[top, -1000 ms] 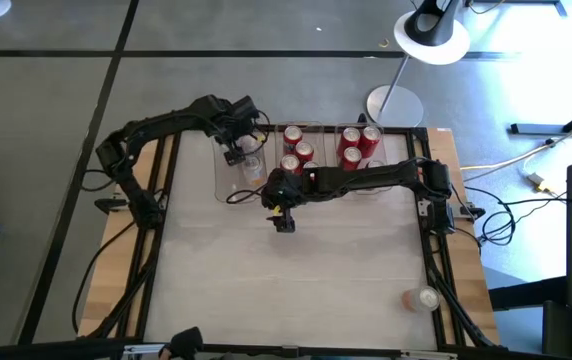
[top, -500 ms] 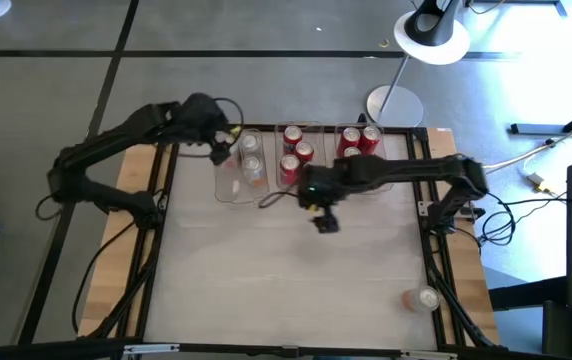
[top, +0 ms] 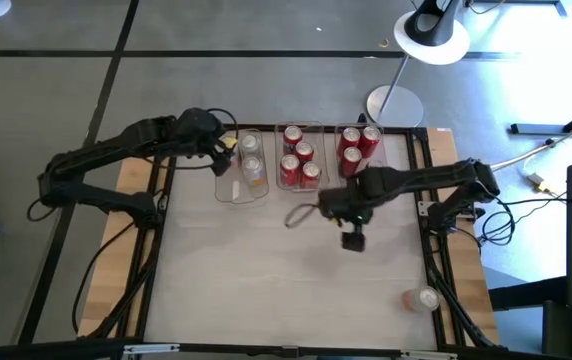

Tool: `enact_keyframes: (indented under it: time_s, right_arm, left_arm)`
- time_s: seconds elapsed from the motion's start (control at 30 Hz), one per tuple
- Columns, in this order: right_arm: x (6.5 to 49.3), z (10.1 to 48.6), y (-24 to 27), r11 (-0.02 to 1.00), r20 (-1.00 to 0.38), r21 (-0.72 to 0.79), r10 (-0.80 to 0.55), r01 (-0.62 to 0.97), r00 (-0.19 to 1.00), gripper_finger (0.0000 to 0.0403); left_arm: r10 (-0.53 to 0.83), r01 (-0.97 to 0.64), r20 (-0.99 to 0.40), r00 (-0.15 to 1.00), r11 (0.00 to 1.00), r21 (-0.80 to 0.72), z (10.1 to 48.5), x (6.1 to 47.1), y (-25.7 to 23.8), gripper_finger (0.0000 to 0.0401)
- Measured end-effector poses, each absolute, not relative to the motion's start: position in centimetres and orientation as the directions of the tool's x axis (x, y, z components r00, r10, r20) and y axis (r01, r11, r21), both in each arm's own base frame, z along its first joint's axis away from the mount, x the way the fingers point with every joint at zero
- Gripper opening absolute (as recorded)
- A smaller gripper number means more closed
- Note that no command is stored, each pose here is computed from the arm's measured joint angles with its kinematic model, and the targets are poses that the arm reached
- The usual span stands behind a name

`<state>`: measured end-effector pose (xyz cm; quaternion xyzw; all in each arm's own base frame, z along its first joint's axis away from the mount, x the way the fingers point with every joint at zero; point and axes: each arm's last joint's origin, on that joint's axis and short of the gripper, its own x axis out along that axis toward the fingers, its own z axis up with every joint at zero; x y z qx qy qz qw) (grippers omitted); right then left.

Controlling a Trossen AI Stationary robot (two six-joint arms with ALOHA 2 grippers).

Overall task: Sort soda cans
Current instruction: Put the pink white soda can into the left transparent bin

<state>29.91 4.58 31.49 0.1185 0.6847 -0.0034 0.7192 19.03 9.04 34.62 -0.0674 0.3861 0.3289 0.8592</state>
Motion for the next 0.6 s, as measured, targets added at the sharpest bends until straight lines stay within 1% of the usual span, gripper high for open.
enact_keyframes:
  time_s: [0.07,0.1,0.13,0.2,0.27,0.37,0.43,0.5,0.53,0.6]
  right_arm:
    - [28.4,31.6,5.7,0.976,-0.991,0.116,0.127,0.187,-0.051,0.0365]
    - [27.8,31.7,6.4,0.977,-0.989,0.096,0.115,0.192,-0.089,0.0365]
    - [27.5,31.8,7.3,0.977,-0.989,0.100,0.118,0.188,-0.091,0.0365]
    - [26.7,32.0,9.2,0.973,-0.981,0.167,0.181,0.162,-0.076,0.0365]
    - [25.6,32.4,11.3,0.971,-0.970,0.208,0.220,0.117,-0.100,0.0365]
    - [23.9,32.1,13.8,0.983,-0.974,0.169,0.177,0.066,-0.142,0.0365]
    - [22.8,31.9,15.1,0.991,-0.981,0.130,0.133,0.026,-0.141,0.0365]
    - [21.9,31.6,16.3,0.997,-0.991,0.071,0.068,-0.014,-0.116,0.0365]
    - [21.9,31.4,16.9,0.998,-0.995,0.065,0.063,-0.026,-0.072,0.0365]
    - [22.4,30.9,18.3,0.993,-0.994,0.107,0.108,-0.040,0.021,0.0365]
  left_arm:
    - [0.506,-0.619,-0.713,0.485,0.775,0.129,34.5,19.2,8.9,0.0347]
    - [0.503,-0.617,-0.713,0.488,0.777,0.126,34.5,19.2,8.7,0.0347]
    - [0.500,-0.614,-0.714,0.490,0.779,0.124,34.5,19.3,8.7,0.0347]
    - [0.496,-0.608,-0.715,0.493,0.784,0.125,34.5,19.3,8.5,0.0347]
    - [0.493,-0.603,-0.715,0.496,0.788,0.125,34.5,19.4,8.4,0.0347]
    - [0.488,-0.595,-0.715,0.500,0.794,0.125,34.5,19.5,8.2,0.0347]
    - [0.490,-0.596,-0.710,0.505,0.794,0.124,34.5,19.5,8.2,0.0347]
    - [0.493,-0.597,-0.704,0.512,0.793,0.121,34.6,19.6,8.2,0.0347]
    - [0.493,-0.597,-0.702,0.513,0.793,0.120,34.6,19.6,8.2,0.0347]
    - [0.493,-0.596,-0.704,0.512,0.794,0.122,34.6,19.6,8.2,0.0347]
